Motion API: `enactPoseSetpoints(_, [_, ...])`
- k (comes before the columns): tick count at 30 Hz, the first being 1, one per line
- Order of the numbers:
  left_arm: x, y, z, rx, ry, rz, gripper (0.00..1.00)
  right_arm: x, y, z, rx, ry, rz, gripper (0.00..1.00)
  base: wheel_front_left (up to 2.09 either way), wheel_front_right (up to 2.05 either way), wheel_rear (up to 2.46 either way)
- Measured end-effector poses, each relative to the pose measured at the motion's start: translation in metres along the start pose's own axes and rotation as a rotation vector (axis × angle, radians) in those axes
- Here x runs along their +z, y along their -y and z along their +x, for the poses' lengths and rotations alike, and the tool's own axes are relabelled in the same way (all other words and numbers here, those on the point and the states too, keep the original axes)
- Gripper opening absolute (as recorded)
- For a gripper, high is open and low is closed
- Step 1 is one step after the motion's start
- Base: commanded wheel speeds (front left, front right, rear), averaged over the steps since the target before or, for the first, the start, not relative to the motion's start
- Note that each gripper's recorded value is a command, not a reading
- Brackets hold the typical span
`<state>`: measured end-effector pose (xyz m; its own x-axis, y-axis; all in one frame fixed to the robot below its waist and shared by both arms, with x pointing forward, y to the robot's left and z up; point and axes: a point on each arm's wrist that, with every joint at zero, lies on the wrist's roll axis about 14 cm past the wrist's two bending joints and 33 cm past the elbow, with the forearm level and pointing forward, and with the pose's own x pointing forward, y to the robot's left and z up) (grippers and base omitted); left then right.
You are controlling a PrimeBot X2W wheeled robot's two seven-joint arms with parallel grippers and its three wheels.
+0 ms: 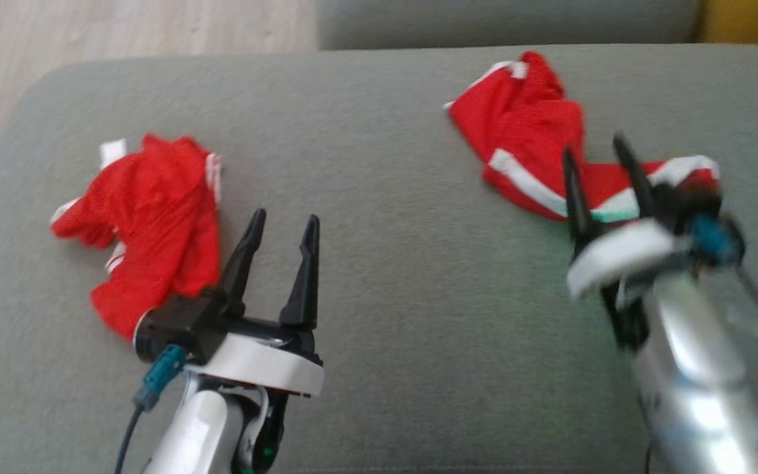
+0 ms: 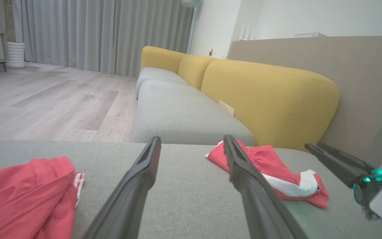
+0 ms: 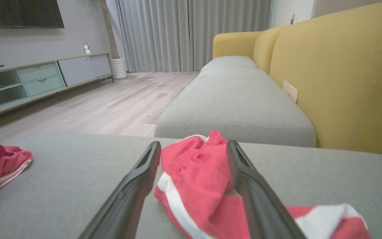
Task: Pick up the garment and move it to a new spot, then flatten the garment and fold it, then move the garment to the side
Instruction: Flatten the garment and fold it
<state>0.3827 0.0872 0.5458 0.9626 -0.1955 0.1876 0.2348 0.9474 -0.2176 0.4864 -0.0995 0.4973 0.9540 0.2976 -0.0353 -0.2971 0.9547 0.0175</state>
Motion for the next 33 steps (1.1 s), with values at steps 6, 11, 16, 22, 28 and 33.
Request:
enactPoseSetpoints(6, [0.003,0.017,0.006,-0.053,0.013,-0.014,1.00,-0.022,0.004,-0.067,-0.058,-0.002,0.039,1.00,0.00,0.00,0.00])
enactPoseSetpoints(11, [-0.003,0.028,0.004,-0.082,-0.004,-0.027,1.00,-0.036,0.010,-0.107,-0.119,-0.023,0.090,1.00,0.00,0.00,0.00])
enactPoseSetpoints(16, [-0.008,0.040,0.010,-0.127,-0.016,-0.039,1.00,-0.025,0.015,-0.120,-0.152,0.024,0.123,1.00,0.00,0.00,0.00])
enactPoseSetpoints(22, [-0.032,0.050,0.017,-0.178,-0.080,-0.051,1.00,-0.019,0.030,-0.123,-0.197,0.049,0.121,1.00,0.00,0.00,0.00])
enactPoseSetpoints(28, [-0.064,0.067,0.035,-0.272,-0.166,-0.035,1.00,-0.024,0.044,-0.127,-0.242,0.036,0.122,1.00,0.00,0.00,0.00])
enactPoseSetpoints(33, [-0.103,0.087,0.062,-0.375,-0.297,0.003,1.00,-0.032,0.056,-0.128,-0.278,0.015,0.121,1.00,0.00,0.00,0.00])
